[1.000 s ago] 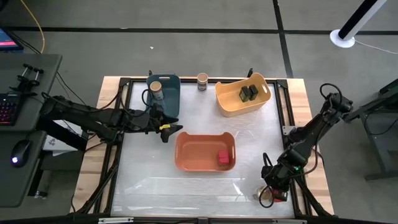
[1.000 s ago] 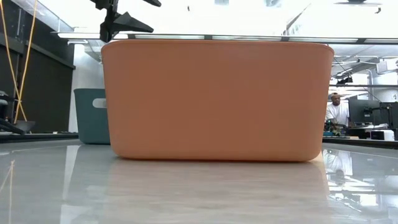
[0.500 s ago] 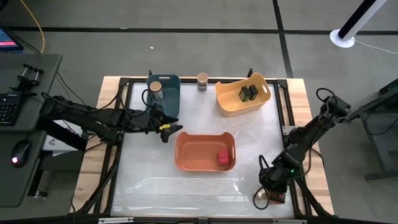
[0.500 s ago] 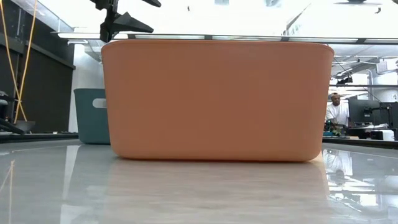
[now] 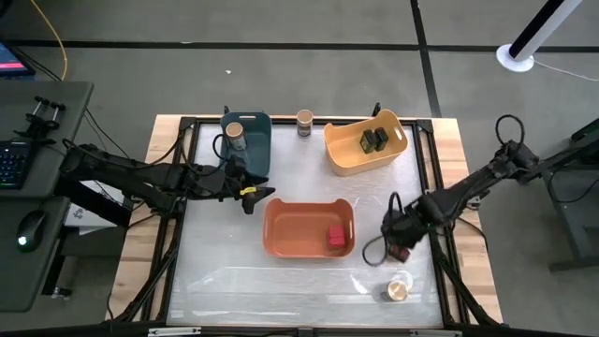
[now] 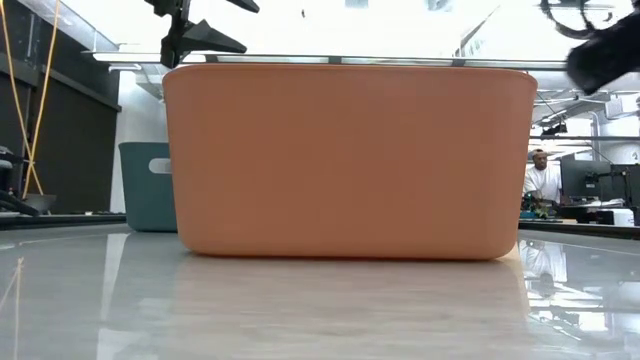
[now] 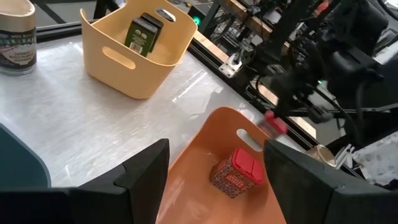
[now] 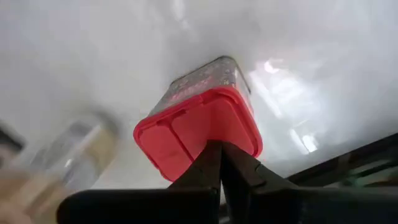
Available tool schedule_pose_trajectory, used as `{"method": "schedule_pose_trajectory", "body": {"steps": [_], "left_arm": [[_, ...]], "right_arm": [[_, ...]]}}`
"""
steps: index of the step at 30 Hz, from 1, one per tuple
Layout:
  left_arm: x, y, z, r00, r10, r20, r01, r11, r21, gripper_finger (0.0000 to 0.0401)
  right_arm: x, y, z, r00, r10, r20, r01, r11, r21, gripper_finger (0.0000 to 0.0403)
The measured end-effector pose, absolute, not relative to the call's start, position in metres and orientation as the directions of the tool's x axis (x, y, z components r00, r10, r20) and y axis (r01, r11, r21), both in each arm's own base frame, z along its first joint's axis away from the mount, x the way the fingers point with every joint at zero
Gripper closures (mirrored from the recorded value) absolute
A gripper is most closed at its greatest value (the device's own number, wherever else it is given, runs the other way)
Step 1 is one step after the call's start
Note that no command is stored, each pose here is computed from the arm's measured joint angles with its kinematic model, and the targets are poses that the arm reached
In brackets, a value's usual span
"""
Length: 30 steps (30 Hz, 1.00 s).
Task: Sort spices by type
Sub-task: Put the red seasoning can into the orange bin
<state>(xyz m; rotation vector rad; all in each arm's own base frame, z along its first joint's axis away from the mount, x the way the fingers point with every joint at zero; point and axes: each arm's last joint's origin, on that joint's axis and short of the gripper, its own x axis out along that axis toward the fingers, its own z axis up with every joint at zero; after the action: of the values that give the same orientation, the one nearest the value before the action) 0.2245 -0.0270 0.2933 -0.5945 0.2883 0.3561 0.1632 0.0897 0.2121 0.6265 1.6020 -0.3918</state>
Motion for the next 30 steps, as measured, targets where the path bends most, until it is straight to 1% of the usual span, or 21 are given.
{"method": "schedule_pose_trajectory", "body": {"steps": [4, 7, 10, 13, 17, 19, 21, 25, 28, 30], "left_arm": [[0.224, -0.027, 0.293, 0.9, 0.244, -0.362, -0.405, 0.775, -0.485, 0.0156], [0.225, -0.027, 0.293, 0.899, 0.245, -0.362, -0.405, 0.78, -0.477, 0.0156], [0.225, -0.027, 0.293, 0.899, 0.245, -0.362, -0.405, 0.78, -0.476, 0.0156], [0.225, -0.027, 0.293, 0.899, 0.245, -0.362, -0.405, 0.78, -0.477, 0.0156], [0.225, -0.027, 0.293, 0.899, 0.245, -0.362, -0.405, 0.78, -0.476, 0.0156], [0.225, -0.027, 0.293, 0.899, 0.246, -0.362, -0.405, 0.78, -0.477, 0.0156], [0.225, -0.026, 0.293, 0.899, 0.248, -0.362, -0.407, 0.779, -0.477, 0.0156], [0.225, -0.024, 0.293, 0.897, 0.255, -0.362, -0.413, 0.776, -0.476, 0.0156], [0.225, -0.024, 0.293, 0.895, 0.258, -0.362, -0.416, 0.775, -0.476, 0.0156], [0.225, -0.024, 0.293, 0.896, 0.258, -0.362, -0.414, 0.779, -0.471, 0.0156]], "right_arm": [[0.167, 0.064, 0.214, -0.03, 0.064, -0.997, 0.66, 0.751, 0.028, 0.0403], [0.173, 0.048, 0.214, -0.01, 0.021, -1.0, 0.658, 0.753, 0.009, 0.0403], [0.178, 0.035, 0.214, 0.016, 0.006, -1.0, 0.629, 0.777, 0.014, 0.0403], [0.179, 0.028, 0.215, 0.01, 0.03, -1.0, 0.596, 0.802, 0.03, 0.0403], [0.181, 0.025, 0.234, -0.018, -0.007, -1.0, 0.604, 0.797, -0.017, 0.0403], [0.185, 0.027, 0.254, 0.043, -0.02, -0.999, 0.621, 0.784, 0.011, 0.0403], [0.187, 0.03, 0.267, 0.07, -0.038, -0.997, 0.678, 0.734, 0.019, 0.0403], [0.19, 0.038, 0.28, 0.134, -0.078, -0.988, 0.8, 0.597, 0.061, 0.0403], [0.184, 0.047, 0.274, 0.11, -0.135, -0.985, 0.87, 0.491, 0.03, 0.0398], [0.177, 0.051, 0.267, 0.057, -0.161, -0.985, 0.905, 0.425, -0.017, 0.0383]]}}
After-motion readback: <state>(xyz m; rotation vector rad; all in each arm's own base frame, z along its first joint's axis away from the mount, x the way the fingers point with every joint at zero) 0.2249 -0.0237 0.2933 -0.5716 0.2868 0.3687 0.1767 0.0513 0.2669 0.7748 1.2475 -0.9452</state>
